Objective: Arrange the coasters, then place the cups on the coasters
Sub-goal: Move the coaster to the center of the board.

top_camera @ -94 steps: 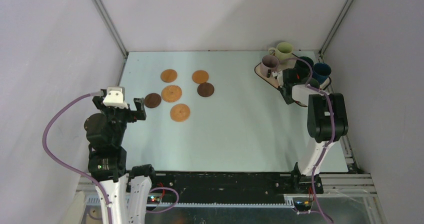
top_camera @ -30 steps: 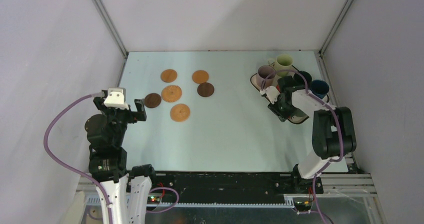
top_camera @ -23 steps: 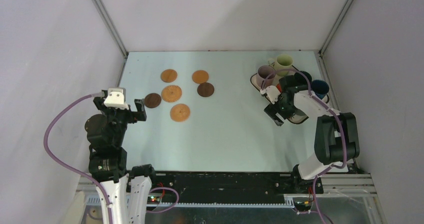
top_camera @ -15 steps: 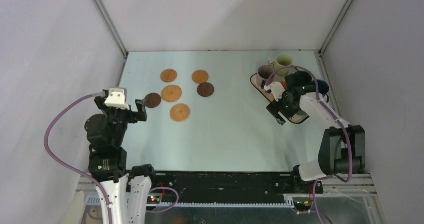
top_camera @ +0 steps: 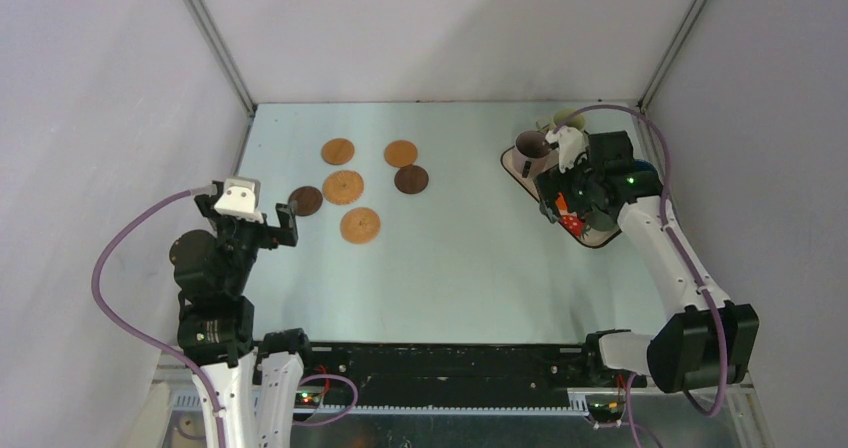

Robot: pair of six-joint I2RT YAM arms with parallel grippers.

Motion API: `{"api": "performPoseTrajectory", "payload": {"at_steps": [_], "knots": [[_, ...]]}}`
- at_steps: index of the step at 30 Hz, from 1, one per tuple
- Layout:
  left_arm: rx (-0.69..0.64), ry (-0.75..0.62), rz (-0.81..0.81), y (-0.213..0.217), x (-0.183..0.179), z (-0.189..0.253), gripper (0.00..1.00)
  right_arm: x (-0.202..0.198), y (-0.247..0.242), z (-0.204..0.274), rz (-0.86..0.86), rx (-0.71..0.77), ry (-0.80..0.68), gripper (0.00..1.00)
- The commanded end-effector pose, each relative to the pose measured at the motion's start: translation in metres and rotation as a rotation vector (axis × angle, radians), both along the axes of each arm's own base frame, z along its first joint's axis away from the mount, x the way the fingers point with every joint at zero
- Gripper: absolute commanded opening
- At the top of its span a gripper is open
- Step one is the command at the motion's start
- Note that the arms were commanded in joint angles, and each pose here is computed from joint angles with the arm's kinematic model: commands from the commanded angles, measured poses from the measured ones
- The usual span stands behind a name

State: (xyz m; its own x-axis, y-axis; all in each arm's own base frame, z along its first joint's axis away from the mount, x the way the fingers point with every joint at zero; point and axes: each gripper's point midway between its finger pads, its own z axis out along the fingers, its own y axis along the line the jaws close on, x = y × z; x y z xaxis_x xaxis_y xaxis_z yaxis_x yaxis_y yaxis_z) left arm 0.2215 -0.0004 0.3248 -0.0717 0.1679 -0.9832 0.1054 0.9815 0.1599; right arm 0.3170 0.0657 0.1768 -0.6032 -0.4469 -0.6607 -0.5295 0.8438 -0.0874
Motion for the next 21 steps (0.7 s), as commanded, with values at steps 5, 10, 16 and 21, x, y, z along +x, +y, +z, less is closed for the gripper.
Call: {"api": "performPoseTrajectory", "payload": {"at_steps": [5,10,16,21], "knots": [[0.024,0.047,0.035,0.010,0.009,-0.007,0.98,-0.002,0.043,0.083,-0.135,0.285,-0.179,0.99],[0.039,0.120,0.047,0.015,0.015,-0.023,0.98,-0.013,0.058,0.110,-0.224,0.340,-0.216,1.00],[0.040,0.201,-0.038,0.003,0.020,-0.026,0.98,-0.023,0.076,0.127,-0.329,0.396,-0.191,0.99],[0.034,0.253,-0.075,-0.001,0.025,-0.035,0.98,-0.028,0.094,0.127,-0.314,0.422,-0.172,0.99]]}}
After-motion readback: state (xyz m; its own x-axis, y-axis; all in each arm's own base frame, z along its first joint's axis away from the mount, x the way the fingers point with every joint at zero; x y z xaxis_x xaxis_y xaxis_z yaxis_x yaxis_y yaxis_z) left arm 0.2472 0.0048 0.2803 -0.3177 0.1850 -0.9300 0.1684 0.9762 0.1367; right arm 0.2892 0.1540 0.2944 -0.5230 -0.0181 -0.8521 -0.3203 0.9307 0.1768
